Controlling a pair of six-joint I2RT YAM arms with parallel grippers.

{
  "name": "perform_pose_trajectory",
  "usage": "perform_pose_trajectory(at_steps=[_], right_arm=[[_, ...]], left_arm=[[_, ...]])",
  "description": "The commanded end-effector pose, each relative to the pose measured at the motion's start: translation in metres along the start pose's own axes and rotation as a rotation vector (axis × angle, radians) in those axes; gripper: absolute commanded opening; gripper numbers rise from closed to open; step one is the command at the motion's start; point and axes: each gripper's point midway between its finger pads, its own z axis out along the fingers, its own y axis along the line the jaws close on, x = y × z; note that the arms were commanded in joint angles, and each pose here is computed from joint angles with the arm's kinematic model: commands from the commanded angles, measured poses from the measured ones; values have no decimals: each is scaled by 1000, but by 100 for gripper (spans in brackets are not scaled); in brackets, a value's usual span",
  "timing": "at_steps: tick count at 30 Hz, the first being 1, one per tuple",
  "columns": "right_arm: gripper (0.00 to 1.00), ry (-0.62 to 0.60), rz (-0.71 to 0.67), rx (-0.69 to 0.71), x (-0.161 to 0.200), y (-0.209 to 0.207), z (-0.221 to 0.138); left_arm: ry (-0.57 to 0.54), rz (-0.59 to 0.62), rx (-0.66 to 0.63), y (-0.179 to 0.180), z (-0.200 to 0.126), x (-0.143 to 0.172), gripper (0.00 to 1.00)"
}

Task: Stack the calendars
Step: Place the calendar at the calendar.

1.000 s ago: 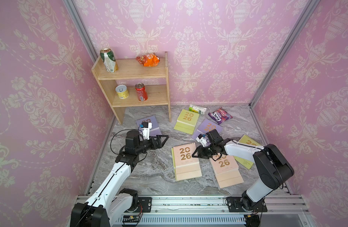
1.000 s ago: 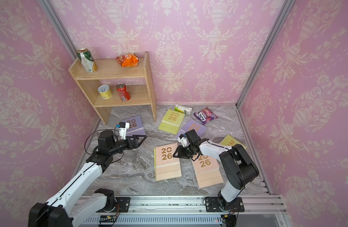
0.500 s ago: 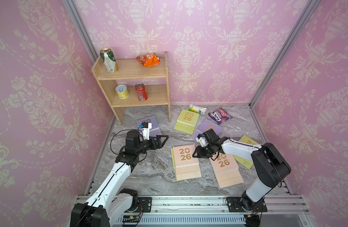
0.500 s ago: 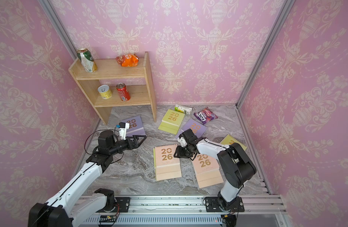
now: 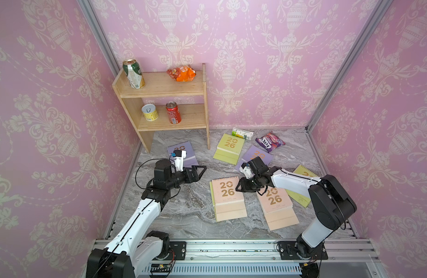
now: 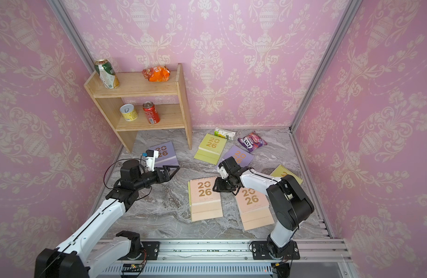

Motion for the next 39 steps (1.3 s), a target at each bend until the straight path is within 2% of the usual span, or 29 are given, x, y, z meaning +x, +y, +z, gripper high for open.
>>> perform_pose_trajectory(at_steps=[1,13,25,39], right_arm=[[42,-3,-42,8,-6,5,-1],[42,-3,-60,7,-11,10,1],[42,-4,-18,46,-19,0,4],[42,3,-31,48,-26,-4,10]], left_arm=[[31,-5,-39,13,3,12,99],[45,-22,-56,19,7,16,99],[217,-84,-152,43,45,67,99],[324,-106,-225,62,78,101,99]])
